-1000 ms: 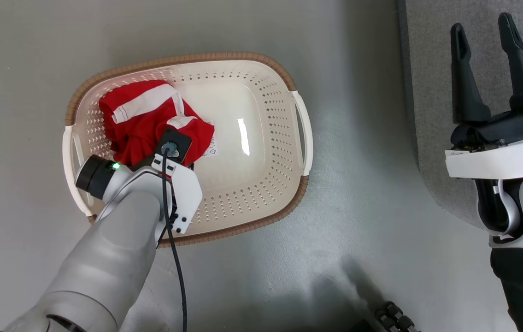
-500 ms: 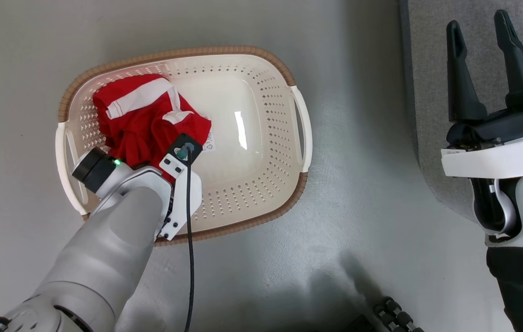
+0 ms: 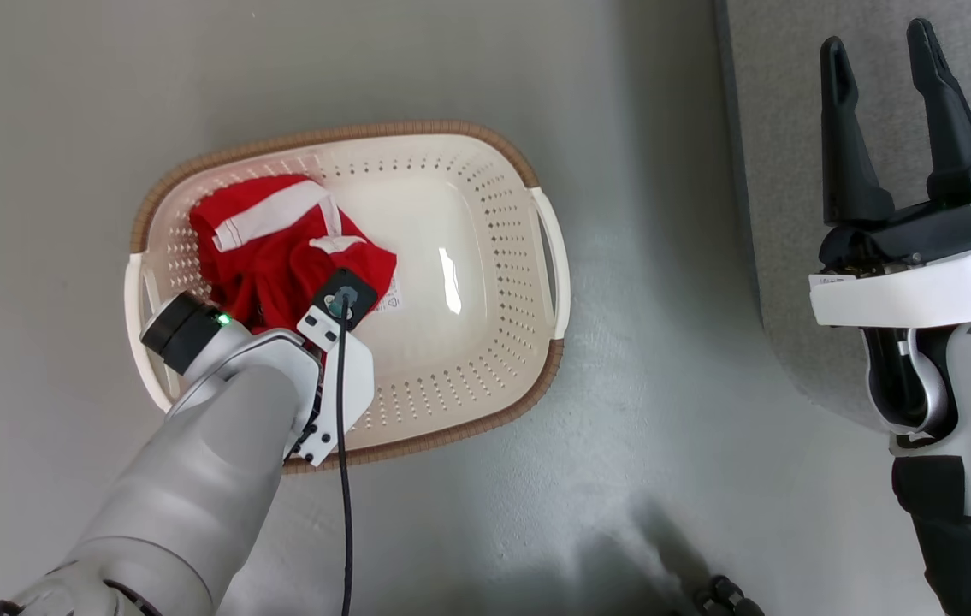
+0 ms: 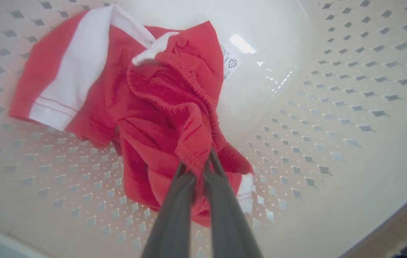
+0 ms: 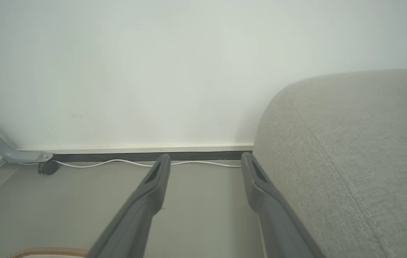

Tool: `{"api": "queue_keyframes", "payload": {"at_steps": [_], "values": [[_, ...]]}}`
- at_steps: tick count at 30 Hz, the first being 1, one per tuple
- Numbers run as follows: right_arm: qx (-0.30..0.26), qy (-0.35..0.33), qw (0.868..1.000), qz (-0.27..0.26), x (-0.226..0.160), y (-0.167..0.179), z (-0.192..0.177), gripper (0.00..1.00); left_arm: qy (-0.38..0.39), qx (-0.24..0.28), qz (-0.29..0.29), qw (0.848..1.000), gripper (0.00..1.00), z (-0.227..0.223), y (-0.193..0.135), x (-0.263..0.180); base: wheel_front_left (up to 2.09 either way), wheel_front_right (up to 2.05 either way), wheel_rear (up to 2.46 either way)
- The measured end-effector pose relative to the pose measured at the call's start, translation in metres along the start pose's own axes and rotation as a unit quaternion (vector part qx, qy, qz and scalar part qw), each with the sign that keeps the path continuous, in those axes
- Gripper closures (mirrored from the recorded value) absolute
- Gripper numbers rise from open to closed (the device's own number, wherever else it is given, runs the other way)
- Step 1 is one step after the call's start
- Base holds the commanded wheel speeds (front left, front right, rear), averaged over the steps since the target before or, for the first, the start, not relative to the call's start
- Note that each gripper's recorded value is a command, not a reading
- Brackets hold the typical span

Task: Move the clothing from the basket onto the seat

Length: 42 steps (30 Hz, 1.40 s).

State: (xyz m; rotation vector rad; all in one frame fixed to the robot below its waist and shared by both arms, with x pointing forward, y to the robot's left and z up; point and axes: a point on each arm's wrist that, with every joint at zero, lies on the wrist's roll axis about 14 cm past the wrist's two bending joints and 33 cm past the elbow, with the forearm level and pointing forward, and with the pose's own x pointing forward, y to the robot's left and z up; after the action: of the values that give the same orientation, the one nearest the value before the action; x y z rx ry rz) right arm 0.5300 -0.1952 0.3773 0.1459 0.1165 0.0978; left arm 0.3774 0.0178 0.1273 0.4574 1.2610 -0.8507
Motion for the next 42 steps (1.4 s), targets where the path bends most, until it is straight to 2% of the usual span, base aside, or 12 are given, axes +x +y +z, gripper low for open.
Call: {"api": "queue_keyframes", "payload": {"at_steps": [10, 20, 31, 40, 42], "values": [[0.004, -0.038, 0.999, 0.007, -0.011, 0.011, 0.045, 0.0, -0.097, -0.02, 0.012, 0.995, 1.0, 0.025, -0.005, -0.041, 0.0, 0.0, 0.0], [0.014, -0.055, 0.998, 0.008, -0.044, 0.022, 0.074, 0.0, -0.221, -0.056, 0.02, 0.973, 1.0, 0.059, -0.023, -0.099, 0.0, 0.0, 0.0], [0.019, -0.068, 0.997, 0.02, -0.077, 0.038, 0.095, 0.0, -0.358, -0.088, 0.04, 0.929, 1.0, 0.1, -0.037, -0.173, 0.0, 0.0, 0.0], [0.023, -0.072, 0.997, 0.029, -0.097, 0.05, 0.101, 0.0, -0.446, -0.087, 0.07, 0.888, 1.0, 0.132, -0.04, -0.233, 0.0, 0.0, 0.0], [0.025, -0.071, 0.997, 0.029, -0.102, 0.051, 0.102, 0.0, -0.47, -0.087, 0.073, 0.875, 1.0, 0.143, -0.043, -0.249, 0.0, 0.0, 0.0]]}}
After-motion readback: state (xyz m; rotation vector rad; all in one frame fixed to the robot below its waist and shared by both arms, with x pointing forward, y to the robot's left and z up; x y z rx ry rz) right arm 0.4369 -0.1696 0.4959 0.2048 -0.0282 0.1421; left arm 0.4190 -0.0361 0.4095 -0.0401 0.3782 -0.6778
